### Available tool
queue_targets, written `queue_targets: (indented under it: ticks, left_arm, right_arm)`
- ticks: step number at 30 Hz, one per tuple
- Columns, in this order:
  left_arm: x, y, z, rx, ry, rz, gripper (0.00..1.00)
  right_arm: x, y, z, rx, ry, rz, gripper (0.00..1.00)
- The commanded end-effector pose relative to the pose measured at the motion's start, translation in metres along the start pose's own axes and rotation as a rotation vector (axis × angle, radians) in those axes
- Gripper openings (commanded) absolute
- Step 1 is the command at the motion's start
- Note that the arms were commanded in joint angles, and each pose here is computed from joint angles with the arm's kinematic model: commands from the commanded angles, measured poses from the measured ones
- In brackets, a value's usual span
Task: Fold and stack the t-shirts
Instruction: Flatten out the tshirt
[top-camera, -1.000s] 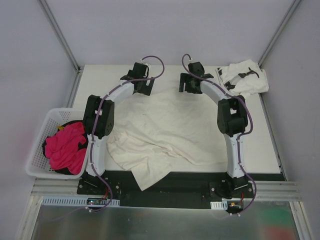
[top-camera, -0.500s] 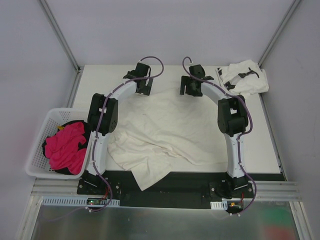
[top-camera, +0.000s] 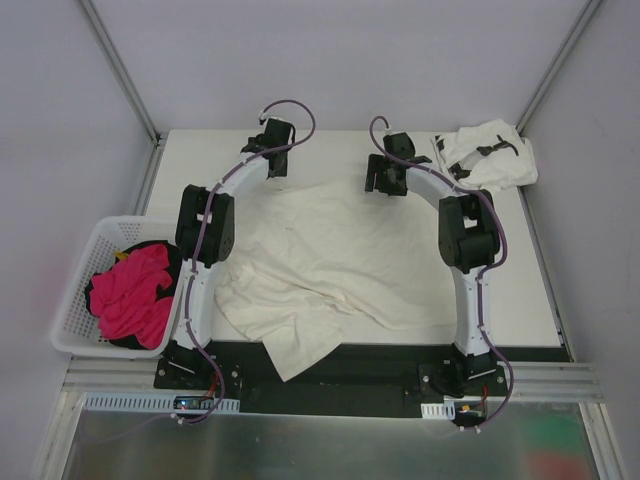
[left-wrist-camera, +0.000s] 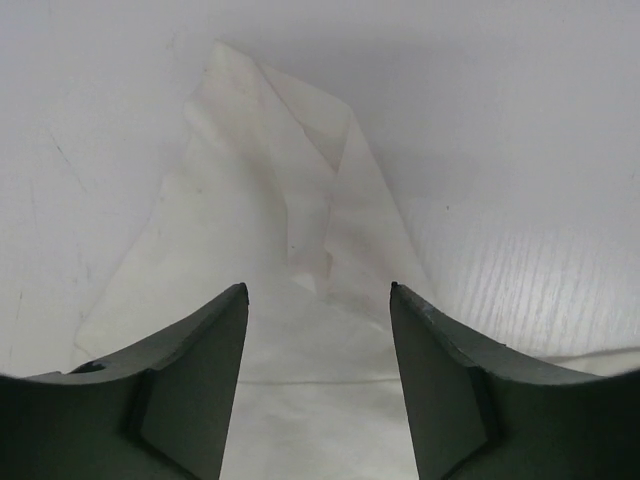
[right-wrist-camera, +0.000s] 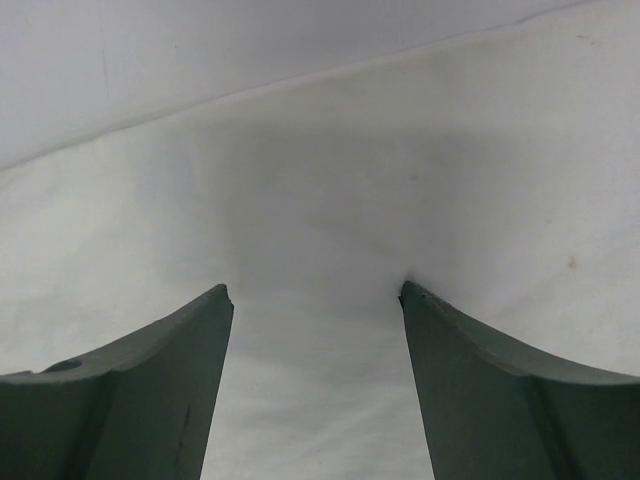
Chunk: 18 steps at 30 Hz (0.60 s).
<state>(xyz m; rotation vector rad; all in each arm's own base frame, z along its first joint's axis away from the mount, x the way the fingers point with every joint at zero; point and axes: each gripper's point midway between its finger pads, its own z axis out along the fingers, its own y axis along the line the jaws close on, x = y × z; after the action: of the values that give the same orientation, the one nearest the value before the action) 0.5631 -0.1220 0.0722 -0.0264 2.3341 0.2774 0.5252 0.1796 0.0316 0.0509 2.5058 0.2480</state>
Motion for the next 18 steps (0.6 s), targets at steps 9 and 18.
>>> queue_targets:
  ticks: [9,18]
  left_arm:
    - [-0.013,-0.002,-0.017,0.013,-0.054,-0.279,0.55]
    - [-0.024,-0.017,-0.028,-0.017,-0.116,-0.326,0.56]
  right_arm:
    - [-0.005,0.009,-0.010,-0.070,-0.001,0.044,0.68]
    - [0.001,0.010,-0.006,-0.081,0.019,0.056,0.67]
